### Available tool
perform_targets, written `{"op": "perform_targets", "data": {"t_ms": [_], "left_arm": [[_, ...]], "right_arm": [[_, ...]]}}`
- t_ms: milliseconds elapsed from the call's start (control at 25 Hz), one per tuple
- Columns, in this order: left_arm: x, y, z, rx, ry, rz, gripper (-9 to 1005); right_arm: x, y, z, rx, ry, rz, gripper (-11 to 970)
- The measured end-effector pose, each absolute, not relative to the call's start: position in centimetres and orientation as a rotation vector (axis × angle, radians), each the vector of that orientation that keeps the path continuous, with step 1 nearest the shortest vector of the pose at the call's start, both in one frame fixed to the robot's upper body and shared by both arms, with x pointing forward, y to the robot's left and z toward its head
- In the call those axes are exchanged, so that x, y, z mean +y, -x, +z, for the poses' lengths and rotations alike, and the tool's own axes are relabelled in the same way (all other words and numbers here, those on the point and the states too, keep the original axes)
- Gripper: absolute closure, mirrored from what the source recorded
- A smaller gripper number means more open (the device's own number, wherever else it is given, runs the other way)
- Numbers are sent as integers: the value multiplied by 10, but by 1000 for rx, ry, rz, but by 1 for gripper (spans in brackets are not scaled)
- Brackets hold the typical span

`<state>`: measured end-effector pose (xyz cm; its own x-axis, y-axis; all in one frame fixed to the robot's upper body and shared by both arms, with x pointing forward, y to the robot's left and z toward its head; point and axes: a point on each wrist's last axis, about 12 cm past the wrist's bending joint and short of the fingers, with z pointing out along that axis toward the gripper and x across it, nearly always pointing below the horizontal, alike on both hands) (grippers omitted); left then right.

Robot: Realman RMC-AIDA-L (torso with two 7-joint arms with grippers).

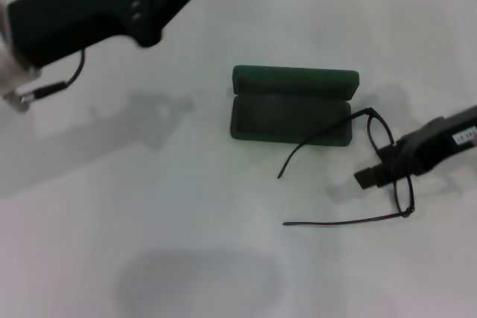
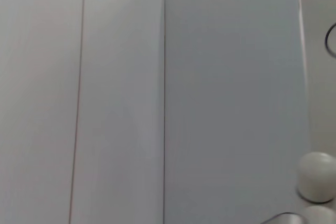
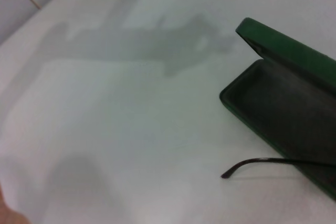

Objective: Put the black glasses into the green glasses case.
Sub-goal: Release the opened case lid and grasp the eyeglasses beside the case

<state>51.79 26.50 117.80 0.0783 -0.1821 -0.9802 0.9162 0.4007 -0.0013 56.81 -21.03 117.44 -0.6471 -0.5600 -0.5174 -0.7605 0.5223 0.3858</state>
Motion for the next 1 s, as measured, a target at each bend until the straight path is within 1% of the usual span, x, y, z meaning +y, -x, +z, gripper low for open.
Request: {"op": "perform_targets", "data": {"t_ms": [80,240,360,520,640,800,1000], "left_arm": [[273,-512,1169,1182,-759,-991,941],[286,-504,1157,1170,-690,-1020,939],[288,-503,1152,1175,-663,-1029,938],[288,-503,1149,1173,-651,-1032,938],[288,-502,1148,1170,-638,-1047,937],[286,-501,1144,1158,-619,-1073,937],[282,-503,1141,1155,-614,-1087,937]], "right_arm": [[-201,-575,1183,2472,1088,800,220],[-192,-588,1199,2565,1067,634,220],[-186,-589,1206,2621,1089,511,220],[-182,-587,1212,2646,1104,426,219],[-186,-584,1207,2682,1080,373,219],[-186,-579,1189,2726,1076,273,218],[-185,-581,1179,2714,1046,272,217]]}}
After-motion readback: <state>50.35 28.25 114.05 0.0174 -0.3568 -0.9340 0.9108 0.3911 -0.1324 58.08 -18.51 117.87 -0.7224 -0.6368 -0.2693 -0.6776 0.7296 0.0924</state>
